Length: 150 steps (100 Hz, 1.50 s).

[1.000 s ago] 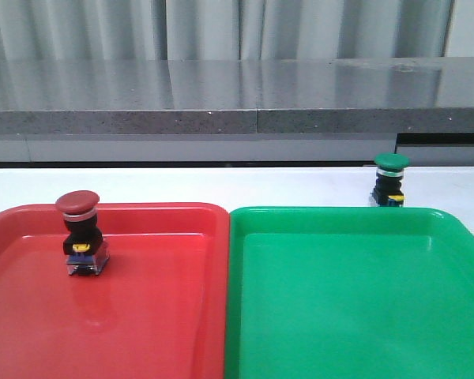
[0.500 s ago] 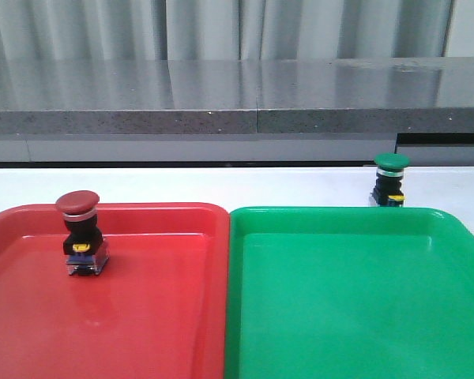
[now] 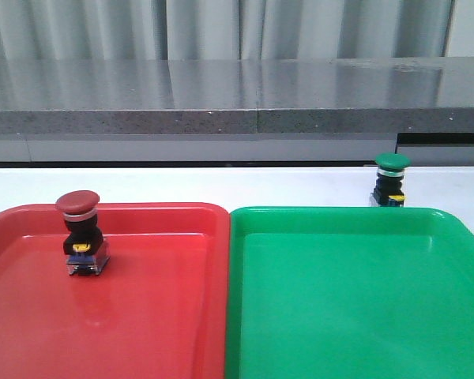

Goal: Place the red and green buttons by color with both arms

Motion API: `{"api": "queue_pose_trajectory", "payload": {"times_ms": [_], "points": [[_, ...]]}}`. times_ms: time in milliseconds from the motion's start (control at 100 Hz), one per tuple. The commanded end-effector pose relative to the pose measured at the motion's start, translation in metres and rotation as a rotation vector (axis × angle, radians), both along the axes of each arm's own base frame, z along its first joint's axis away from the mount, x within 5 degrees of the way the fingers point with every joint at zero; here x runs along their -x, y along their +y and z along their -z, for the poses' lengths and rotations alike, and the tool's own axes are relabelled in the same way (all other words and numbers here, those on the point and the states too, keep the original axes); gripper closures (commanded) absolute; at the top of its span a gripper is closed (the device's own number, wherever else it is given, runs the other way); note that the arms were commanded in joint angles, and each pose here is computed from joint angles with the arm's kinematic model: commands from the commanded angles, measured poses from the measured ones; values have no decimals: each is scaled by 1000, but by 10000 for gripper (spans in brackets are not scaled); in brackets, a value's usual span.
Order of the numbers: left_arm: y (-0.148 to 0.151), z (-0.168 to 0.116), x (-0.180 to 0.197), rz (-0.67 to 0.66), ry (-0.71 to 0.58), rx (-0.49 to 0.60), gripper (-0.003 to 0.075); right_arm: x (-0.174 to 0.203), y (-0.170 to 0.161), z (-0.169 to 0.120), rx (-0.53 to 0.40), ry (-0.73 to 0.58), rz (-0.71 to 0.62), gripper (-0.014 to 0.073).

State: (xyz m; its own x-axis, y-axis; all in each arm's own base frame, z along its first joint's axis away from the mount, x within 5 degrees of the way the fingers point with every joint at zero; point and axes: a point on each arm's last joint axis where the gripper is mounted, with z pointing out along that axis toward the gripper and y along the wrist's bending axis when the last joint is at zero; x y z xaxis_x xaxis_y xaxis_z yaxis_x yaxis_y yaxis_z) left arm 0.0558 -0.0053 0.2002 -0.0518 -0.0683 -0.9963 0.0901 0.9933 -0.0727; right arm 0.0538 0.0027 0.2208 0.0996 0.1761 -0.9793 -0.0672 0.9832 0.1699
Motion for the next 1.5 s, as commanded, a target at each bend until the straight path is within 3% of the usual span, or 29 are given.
{"api": "queue_pose_trajectory", "payload": {"times_ms": [0, 360, 510, 730, 960, 1080, 1200, 1270, 1360, 1490], "points": [[0, 5, 0, -4, -69, 13, 739, 9, 0, -35, -63, -94, -15, 662], [0, 5, 0, -4, -69, 13, 739, 14, 8, -121, -15, 273, -91, 662], [0, 5, 0, -4, -69, 13, 739, 0, 9, -152, 9, 332, -101, 662], [0, 5, 0, -4, -69, 13, 739, -32, 10, -162, 4, 339, -89, 662], [0, 5, 0, -4, -69, 13, 739, -54, 11, -152, 6, 444, -91, 648], [0, 5, 0, -4, -69, 13, 739, -56, 12, -146, 16, 503, -98, 476], [0, 5, 0, -4, -69, 13, 739, -56, 12, -145, 17, 517, -100, 179], [0, 5, 0, -4, -69, 13, 739, -56, 12, -147, 15, 500, -97, 50], [0, 5, 0, -4, -69, 13, 739, -57, 11, -149, 14, 478, -94, -27], [0, 5, 0, -4, -69, 13, 739, -64, 11, -152, 9, 461, -91, -30]]}}
